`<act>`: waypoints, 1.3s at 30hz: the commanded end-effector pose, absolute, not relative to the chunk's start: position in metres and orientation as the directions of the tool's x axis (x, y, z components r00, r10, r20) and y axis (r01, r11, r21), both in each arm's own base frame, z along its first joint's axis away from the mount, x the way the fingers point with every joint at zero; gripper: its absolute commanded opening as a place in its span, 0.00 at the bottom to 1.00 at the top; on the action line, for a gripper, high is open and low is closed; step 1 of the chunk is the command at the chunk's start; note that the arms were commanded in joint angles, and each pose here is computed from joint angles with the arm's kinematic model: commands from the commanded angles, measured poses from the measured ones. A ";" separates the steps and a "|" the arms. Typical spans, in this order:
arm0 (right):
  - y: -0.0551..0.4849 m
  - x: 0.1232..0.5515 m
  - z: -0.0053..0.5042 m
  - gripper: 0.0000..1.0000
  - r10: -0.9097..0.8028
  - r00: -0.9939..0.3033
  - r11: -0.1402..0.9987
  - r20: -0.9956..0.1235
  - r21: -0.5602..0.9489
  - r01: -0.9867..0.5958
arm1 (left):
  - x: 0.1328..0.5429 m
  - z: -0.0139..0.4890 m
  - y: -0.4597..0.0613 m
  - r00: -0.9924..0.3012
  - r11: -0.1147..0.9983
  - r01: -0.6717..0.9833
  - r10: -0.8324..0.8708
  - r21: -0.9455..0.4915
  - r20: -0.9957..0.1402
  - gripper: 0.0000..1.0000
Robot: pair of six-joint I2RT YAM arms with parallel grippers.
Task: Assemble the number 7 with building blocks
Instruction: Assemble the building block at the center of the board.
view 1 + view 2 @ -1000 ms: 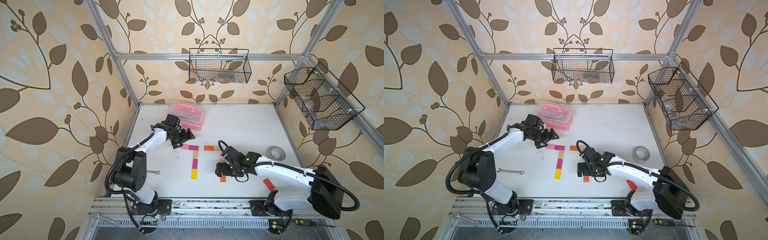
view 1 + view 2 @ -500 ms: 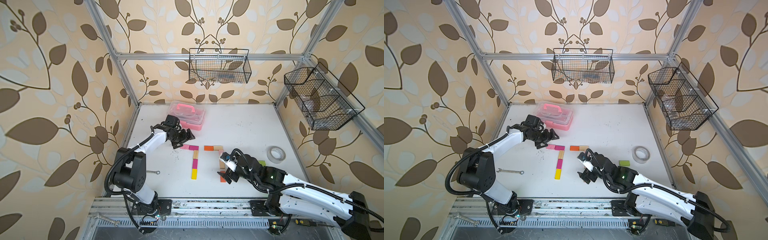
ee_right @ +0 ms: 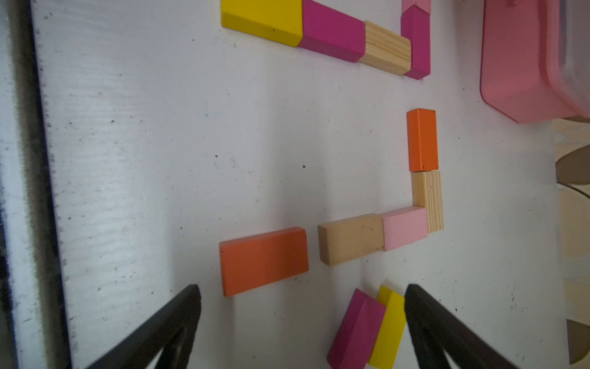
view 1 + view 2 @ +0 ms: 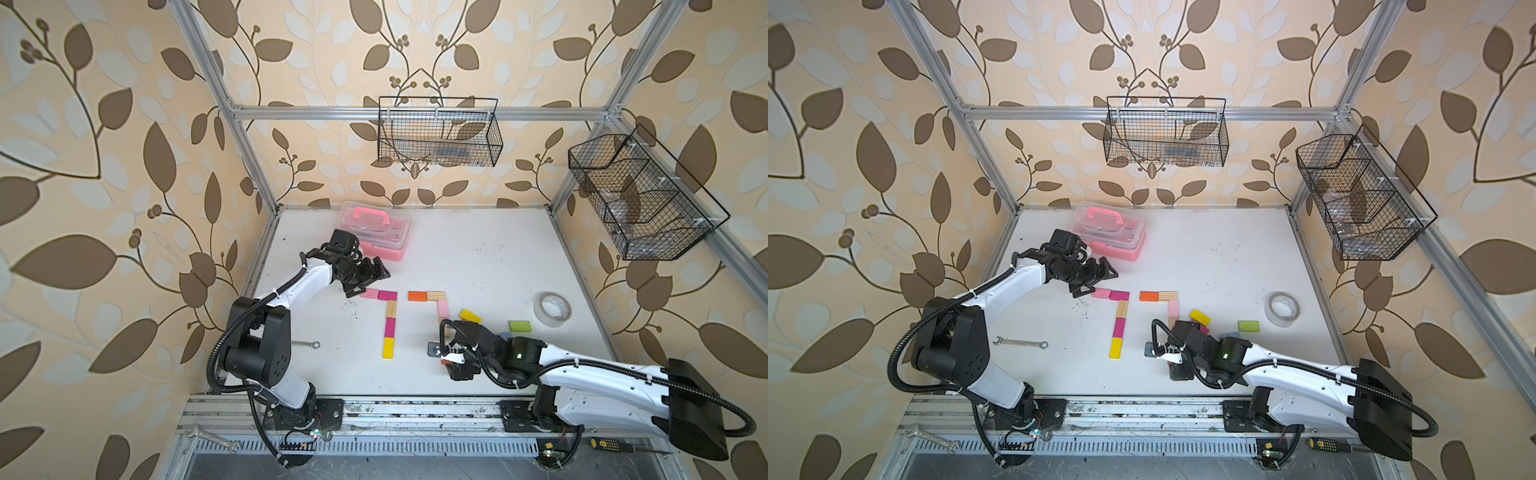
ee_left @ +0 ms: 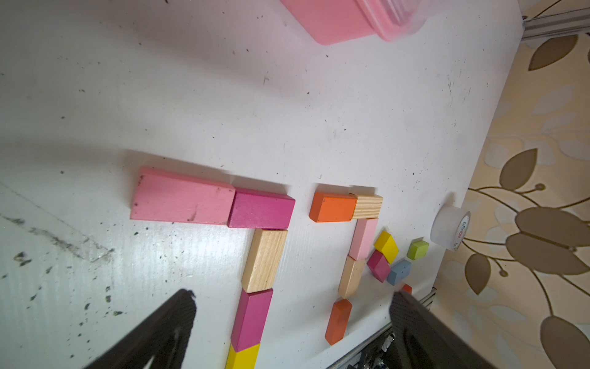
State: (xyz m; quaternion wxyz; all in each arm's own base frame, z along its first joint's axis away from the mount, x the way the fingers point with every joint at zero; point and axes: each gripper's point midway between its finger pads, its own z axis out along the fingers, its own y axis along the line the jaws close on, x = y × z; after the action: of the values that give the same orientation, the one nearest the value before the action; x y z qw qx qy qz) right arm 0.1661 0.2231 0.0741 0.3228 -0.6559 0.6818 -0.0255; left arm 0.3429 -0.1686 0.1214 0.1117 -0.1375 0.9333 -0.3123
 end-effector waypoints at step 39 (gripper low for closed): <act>0.215 0.183 0.034 1.00 -0.948 0.024 0.126 -0.317 -0.444 -0.887 | 0.346 0.120 -0.163 -0.941 0.774 -0.191 -0.320 -0.604 -0.112 0.98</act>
State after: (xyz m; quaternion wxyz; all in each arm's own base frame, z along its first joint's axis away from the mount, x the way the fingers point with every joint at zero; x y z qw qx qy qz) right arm 0.1832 0.2118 0.0370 0.2803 -0.6560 0.6981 -0.0616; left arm 0.3393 -0.1653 0.1139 0.0970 -0.1422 0.9367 -0.3048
